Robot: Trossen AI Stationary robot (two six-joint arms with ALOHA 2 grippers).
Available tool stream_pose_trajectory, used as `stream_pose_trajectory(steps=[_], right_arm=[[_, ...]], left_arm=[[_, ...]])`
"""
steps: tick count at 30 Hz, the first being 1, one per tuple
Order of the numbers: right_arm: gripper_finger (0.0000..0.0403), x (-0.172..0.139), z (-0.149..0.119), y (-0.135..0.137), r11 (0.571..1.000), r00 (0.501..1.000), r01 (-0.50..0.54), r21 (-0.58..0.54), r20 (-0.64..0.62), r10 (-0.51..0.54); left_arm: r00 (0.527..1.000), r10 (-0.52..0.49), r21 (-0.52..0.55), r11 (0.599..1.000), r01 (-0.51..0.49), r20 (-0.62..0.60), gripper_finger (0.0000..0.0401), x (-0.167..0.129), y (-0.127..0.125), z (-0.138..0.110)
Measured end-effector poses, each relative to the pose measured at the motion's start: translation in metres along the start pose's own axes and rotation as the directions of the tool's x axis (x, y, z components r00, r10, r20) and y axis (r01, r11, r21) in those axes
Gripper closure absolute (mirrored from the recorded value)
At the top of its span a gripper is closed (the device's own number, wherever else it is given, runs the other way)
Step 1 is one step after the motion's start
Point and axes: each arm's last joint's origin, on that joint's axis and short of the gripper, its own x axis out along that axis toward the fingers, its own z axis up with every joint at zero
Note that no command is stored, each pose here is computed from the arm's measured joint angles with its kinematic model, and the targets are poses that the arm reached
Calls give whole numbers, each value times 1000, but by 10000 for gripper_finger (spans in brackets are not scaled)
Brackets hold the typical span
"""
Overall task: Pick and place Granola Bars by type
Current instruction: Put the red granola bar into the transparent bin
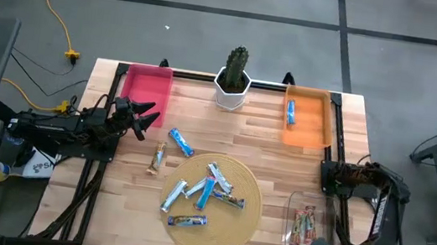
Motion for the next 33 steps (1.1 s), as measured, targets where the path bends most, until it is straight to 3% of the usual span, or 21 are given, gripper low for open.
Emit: stream_pose_trajectory(steps=[9,15,23,29,33], right_arm=[[340,52,9,-11,975,976,203,90,65,-209],[340,90,23,-38,898,907,401,184,61,-417],[340,121,60,-64,793,819,523,312,74,-569],[340,149,94,-68,782,837,491,384,42,-546],[340,172,111,-63,838,900,387,384,39,-434]], left_arm=[[1000,1,0,1000,-1,0,156,0,0,0],[1000,0,0,1000,0,0,156,0,0,0],[1000,1,0,1000,-1,0,156,0,0,0],[1000,1,0,1000,-1,0,156,0,0,0],[1000,1,0,1000,-1,0,156,0,0,0]])
